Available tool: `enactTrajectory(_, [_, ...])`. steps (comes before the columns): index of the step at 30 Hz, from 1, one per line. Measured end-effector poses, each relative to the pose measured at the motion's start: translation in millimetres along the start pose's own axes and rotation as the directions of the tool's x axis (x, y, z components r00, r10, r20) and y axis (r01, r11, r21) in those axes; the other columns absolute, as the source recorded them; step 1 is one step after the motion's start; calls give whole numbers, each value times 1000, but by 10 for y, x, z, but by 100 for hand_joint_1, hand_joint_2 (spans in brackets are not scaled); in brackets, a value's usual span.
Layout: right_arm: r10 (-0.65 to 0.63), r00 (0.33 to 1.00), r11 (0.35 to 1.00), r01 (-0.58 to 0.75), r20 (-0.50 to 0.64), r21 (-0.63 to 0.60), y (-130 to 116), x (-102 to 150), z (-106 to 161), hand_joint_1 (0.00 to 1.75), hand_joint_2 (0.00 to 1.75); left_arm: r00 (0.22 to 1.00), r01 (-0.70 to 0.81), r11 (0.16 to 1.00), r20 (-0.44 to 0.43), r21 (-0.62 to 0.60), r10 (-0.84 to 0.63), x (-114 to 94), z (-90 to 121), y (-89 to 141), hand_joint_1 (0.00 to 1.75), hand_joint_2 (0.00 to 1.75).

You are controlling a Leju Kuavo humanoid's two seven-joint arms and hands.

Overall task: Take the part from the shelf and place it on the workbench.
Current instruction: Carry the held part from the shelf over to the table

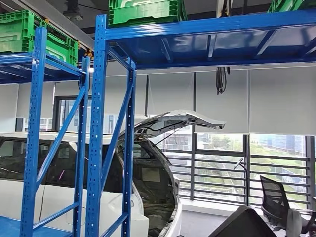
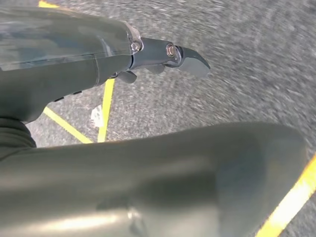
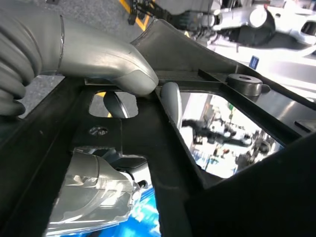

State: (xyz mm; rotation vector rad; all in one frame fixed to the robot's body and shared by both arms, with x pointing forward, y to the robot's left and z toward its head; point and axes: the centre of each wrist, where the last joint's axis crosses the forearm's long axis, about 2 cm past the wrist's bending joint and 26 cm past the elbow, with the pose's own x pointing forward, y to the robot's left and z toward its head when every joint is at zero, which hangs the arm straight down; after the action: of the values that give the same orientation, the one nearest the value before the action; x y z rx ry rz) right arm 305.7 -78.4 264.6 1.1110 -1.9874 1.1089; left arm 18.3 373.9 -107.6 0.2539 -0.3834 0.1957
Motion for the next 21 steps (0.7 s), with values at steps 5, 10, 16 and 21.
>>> enactTrajectory(5, [1, 1000, 1000, -1, -3, -2, 33, -21, 24, 175, 175, 1000, -10, 1000, -9, 24, 10, 38, -16, 55, 0, 175])
enactTrajectory(10, [35, 999, 999, -35, 3, 7, 6, 15, -2, 175, 175, 1000, -8, 999, -6, 44, 8, 64, -24, 72, 0, 175])
enactTrajectory(16, [52, 998, 999, -52, 25, 10, 13, 59, -59, 175, 175, 1000, -1, 998, -2, 70, 1, 61, -27, 137, 0, 175])
enactTrajectory(21, [53, 998, 999, -53, 18, 6, 33, 39, -36, 175, 175, 1000, -8, 997, 4, 82, 8, 65, -29, 168, 0, 175])
